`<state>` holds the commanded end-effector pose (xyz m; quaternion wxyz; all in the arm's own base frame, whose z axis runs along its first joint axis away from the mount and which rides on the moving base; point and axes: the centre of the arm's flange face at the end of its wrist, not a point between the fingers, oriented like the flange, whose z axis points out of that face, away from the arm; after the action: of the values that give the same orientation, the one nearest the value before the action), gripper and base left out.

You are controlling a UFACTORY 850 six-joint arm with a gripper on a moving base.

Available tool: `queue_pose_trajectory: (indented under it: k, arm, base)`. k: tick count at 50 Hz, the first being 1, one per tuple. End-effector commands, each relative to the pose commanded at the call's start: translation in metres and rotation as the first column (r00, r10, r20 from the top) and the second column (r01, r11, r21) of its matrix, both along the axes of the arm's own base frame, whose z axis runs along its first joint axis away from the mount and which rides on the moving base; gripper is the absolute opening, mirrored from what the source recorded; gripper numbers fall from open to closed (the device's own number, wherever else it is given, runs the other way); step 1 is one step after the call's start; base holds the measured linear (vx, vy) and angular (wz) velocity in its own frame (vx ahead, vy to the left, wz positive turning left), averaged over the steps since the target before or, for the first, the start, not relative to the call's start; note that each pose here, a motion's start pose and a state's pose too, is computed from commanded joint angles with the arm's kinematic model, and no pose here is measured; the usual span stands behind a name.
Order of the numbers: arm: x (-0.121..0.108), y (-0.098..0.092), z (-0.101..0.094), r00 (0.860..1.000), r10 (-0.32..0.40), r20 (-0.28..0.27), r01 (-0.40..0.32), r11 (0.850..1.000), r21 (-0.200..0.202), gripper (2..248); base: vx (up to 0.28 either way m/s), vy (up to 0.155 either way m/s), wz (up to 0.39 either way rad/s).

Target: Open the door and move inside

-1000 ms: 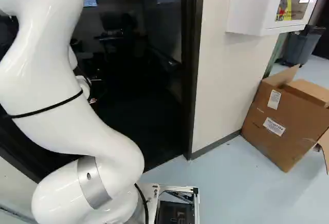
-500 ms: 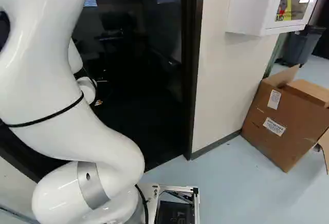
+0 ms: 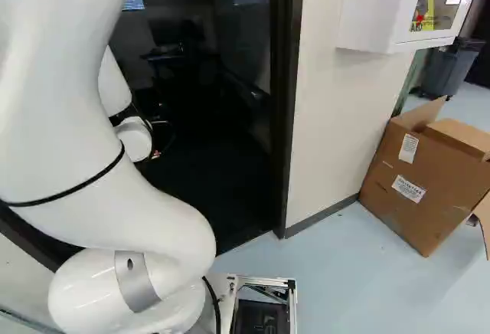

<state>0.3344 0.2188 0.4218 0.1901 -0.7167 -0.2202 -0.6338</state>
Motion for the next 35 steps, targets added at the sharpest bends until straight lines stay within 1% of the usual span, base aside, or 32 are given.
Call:
queue_pose_trajectory:
  k: [11, 35]
  arm:
    - [-0.006, -0.016, 0.000, 1.000, -0.014, 0.005, 0.014, 1.000, -0.006, 247]
    - [-0.017, -0.053, -0.002, 0.996, -0.086, 0.008, 0.086, 0.996, -0.005, 247]
  base:
    - [0.000, 0.000, 0.000]
    - [0.000, 0.000, 0.000]
